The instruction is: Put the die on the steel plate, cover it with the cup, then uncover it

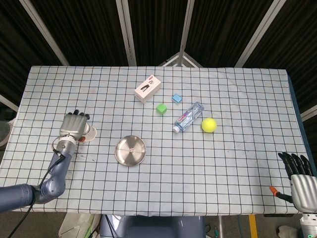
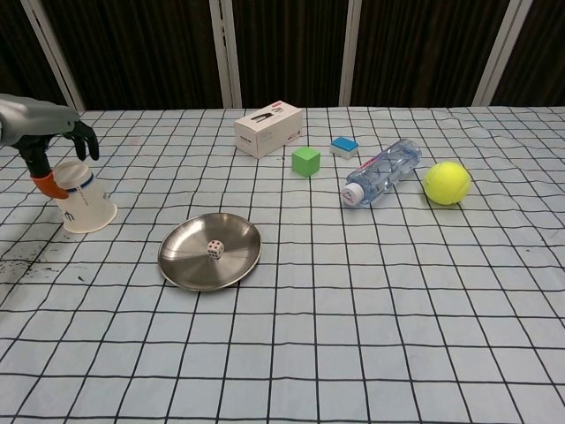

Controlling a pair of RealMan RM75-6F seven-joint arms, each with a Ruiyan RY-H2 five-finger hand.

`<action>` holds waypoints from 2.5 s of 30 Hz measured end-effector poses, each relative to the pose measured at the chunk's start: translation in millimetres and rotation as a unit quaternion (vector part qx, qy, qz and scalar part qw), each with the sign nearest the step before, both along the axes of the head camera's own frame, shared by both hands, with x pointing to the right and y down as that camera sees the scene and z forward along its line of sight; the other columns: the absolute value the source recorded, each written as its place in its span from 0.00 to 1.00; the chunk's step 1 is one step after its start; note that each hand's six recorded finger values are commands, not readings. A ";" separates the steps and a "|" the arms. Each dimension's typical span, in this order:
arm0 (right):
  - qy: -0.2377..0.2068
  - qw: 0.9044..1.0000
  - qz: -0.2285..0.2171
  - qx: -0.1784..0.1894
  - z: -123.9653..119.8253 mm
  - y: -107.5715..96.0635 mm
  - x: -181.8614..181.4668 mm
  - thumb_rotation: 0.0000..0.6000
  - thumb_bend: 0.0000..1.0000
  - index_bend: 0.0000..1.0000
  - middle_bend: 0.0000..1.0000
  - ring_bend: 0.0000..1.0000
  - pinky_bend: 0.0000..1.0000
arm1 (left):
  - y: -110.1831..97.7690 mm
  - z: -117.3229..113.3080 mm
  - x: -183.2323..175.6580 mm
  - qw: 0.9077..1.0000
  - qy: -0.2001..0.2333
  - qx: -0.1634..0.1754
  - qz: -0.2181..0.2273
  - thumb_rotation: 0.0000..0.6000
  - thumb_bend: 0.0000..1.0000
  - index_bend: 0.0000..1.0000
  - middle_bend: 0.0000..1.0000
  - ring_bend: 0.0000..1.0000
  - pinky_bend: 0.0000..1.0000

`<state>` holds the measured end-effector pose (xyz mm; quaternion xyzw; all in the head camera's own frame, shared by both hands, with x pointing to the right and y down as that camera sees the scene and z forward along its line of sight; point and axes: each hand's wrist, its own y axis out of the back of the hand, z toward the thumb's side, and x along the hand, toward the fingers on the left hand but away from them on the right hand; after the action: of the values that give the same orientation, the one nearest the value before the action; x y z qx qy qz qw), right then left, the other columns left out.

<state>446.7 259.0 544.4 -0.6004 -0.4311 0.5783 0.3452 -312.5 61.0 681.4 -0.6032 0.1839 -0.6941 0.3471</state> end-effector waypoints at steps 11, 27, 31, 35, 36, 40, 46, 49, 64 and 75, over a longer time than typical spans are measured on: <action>0.001 1.000 -0.001 -0.001 0.3 0.3 -1.0 1.00 0.13 0.12 0.14 0.10 0.03 | 7.9 0.2 -2.6 1.000 -0.003 -0.007 0.009 1.00 0.38 0.29 0.29 0.15 0.24; 0.001 1.000 0.001 0.000 0.1 0.2 -1.1 1.00 0.13 0.12 0.14 0.10 0.03 | 10.7 2.1 -8.4 1.000 -0.002 -0.005 0.002 1.00 0.39 0.32 0.36 0.20 0.25; 0.002 1.000 0.002 0.000 0.3 0.4 -0.7 1.00 0.13 0.12 0.14 0.10 0.03 | 10.5 2.5 -9.4 1.000 -0.001 -0.005 0.000 1.00 0.39 0.35 0.39 0.20 0.25; 0.002 1.000 0.003 -0.001 1.0 0.3 -1.0 1.00 0.13 0.12 0.14 0.10 0.03 | 9.8 1.8 -9.8 1.000 0.000 -0.003 0.000 1.00 0.40 0.37 0.41 0.20 0.25; 0.002 1.000 0.002 -0.001 1.0 0.0 -1.2 1.00 0.13 0.12 0.14 0.10 0.03 | 9.4 1.4 -9.9 1.000 0.001 -0.002 0.000 1.00 0.40 0.37 0.41 0.20 0.25; 0.002 1.000 0.003 -0.001 1.0 0.6 -1.2 1.00 0.13 0.12 0.14 0.10 0.03 | 8.5 0.1 -10.2 1.000 0.004 0.000 -0.003 1.00 0.41 0.38 0.41 0.20 0.25; 0.000 1.000 0.002 0.001 -0.4 0.0 -1.8 1.00 0.13 0.12 0.14 0.10 0.03 | 6.7 -6.5 -6.0 1.000 0.023 0.005 -0.005 1.00 0.41 0.41 0.41 0.20 0.25; -0.001 1.000 0.003 0.002 -1.3 -0.3 -1.7 1.00 0.13 0.12 0.14 0.10 0.03 | 4.1 -15.6 0.0 0.999 0.039 0.011 -0.006 1.00 0.41 0.42 0.41 0.20 0.25; -0.012 1.000 0.008 0.018 -13.3 -1.9 -0.9 1.00 0.13 0.12 0.14 0.10 0.03 | 15.7 -86.2 86.8 0.988 0.136 0.011 0.065 1.00 0.41 0.43 0.40 0.20 0.25; -0.020 0.999 0.014 0.023 -18.9 -2.6 2.2 1.00 0.13 0.12 0.14 0.10 0.03 | 41.7 -59.5 144.2 0.989 0.112 -0.037 0.093 1.00 0.41 0.43 0.39 0.20 0.25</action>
<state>448.9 256.4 525.5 -0.5976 -0.4599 0.5606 0.3422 -168.3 102.6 621.9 -0.7043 0.1389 -0.5928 0.3651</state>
